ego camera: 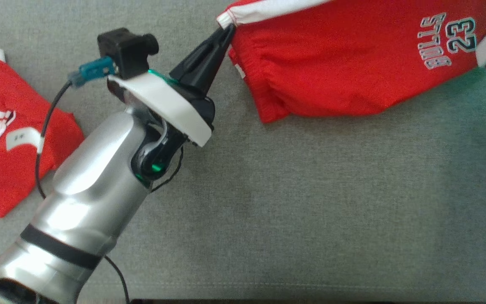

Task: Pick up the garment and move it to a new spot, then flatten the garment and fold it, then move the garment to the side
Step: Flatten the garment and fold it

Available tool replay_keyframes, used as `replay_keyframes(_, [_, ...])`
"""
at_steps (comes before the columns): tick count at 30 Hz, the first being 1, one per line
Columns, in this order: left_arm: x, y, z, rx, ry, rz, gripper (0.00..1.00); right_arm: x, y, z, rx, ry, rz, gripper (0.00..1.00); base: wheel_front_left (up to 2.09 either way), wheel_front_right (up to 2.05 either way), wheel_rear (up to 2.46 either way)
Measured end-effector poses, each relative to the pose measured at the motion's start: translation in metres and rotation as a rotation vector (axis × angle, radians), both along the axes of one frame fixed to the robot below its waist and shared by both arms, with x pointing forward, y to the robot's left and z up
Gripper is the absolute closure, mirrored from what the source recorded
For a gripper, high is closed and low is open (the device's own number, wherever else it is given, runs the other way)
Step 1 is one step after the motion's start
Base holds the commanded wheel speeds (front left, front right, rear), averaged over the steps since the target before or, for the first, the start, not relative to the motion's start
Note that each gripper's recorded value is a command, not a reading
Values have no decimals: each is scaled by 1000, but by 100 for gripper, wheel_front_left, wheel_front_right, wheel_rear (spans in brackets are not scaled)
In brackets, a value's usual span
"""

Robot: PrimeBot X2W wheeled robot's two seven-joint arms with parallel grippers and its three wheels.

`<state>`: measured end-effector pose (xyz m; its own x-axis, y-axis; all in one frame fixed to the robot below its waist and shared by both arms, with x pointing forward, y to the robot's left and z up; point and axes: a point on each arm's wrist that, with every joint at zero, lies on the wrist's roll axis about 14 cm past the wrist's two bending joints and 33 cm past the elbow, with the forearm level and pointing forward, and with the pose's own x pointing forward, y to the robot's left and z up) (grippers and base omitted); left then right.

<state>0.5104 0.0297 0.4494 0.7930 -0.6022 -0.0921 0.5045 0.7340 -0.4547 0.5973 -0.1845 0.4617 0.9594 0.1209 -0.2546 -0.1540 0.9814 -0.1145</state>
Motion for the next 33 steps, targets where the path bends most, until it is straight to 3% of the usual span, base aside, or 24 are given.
replay_keyframes(7, [4, -2, -38, 53, 102, -20, 100, 24, 19, -42, -70, 102, 68, 100, 0, 0, 0])
replay_keyframes(8, [5, -1, -43, 65, 110, -20, 100, 25, 21, -46, -73, 111, 73, 96, 0, 0, 0])
replay_keyframes(9, [6, 0, -46, 73, 116, -18, 100, 27, 21, -50, -74, 114, 76, 67, 0, 0, 0])
replay_keyframes(10, [8, 1, -48, 70, 119, -11, 83, 28, 22, -51, -73, 111, 78, 0, 0, 0, 0])
replay_keyframes(11, [9, 2, -49, 68, 119, -6, 56, 30, 22, -51, -69, 98, 78, 0, 0, 0, 0])
replay_keyframes(12, [10, 3, -50, 69, 118, 0, 21, 31, 22, -50, -63, 85, 77, 0, 0, 0, 0])
replay_keyframes(13, [10, 4, -50, 69, 111, 6, 0, 32, 22, -48, -60, 74, 77, 0, 0, 0, 0])
replay_keyframes(18, [12, 10, -35, 75, 37, 36, 0, 23, 29, -44, -8, 61, 87, 0, 0, 0, 0])
replay_keyframes(25, [13, 48, 11, 69, -113, 246, 0, -5, 0, -57, 47, 124, 10, 0, 0, 0, 0])
replay_keyframes(28, [-16, 69, 10, 104, -138, 351, 0, -13, -20, -74, 76, 198, -56, 0, 0, 0, 0])
replay_keyframes(33, [-48, 81, 22, 193, -216, 425, 0, -20, -21, -98, 70, 298, -69, 0, 0, 0, 0])
